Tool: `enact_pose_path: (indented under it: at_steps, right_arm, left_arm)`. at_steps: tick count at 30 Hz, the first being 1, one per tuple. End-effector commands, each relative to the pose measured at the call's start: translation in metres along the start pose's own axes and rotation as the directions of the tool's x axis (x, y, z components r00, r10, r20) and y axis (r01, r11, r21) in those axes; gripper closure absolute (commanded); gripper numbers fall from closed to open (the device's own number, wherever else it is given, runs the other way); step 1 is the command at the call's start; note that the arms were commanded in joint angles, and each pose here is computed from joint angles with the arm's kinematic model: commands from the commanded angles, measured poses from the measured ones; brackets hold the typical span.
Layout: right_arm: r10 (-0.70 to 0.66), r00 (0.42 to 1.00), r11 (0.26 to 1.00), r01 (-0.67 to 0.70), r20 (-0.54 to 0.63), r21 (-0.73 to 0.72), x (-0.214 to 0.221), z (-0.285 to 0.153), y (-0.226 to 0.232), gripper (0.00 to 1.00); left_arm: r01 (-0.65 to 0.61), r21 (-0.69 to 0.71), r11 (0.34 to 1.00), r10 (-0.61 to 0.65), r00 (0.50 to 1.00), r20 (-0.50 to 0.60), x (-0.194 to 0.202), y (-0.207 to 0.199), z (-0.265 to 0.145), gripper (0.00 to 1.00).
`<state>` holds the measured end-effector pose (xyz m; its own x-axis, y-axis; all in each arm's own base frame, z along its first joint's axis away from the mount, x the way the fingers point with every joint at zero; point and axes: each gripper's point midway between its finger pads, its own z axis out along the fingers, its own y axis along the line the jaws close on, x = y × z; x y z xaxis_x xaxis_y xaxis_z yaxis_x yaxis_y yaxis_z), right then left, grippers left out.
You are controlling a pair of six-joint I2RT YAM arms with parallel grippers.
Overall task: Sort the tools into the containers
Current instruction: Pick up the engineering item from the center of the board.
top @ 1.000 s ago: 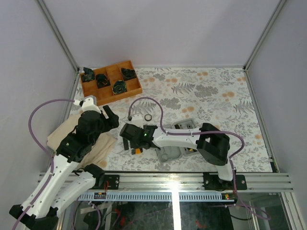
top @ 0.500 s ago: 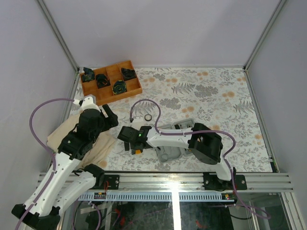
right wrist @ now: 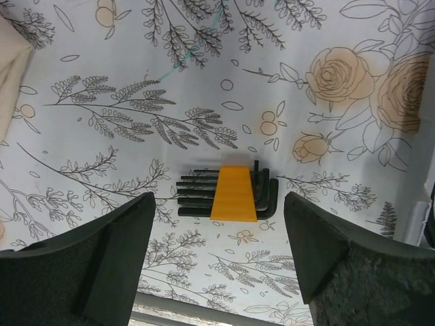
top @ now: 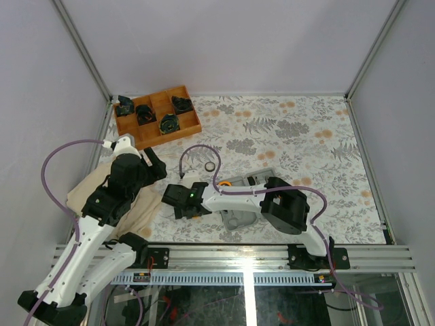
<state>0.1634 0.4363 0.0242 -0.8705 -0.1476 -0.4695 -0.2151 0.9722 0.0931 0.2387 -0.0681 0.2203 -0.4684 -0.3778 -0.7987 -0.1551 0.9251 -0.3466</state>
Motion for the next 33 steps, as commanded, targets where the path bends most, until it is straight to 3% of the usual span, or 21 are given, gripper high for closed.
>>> enact_pose_path:
  at_steps: [1,33]
  right_arm:
    - [0.003,1.0,1.0,-0.003,0.02,0.007,-0.005,-0.006,0.009,0.18]
    - [-0.113,0.991,0.989,0.119,-0.077,0.084,0.024,0.015,-0.009,0.23]
  left_arm:
    - [-0.003,0.026,1.0,0.002,0.999,0.037,-0.009,-0.004,0.002,0.25]
    - [-0.001,0.032,0.999,-0.001,0.999,0.039,-0.01,-0.004,0.002,0.24]
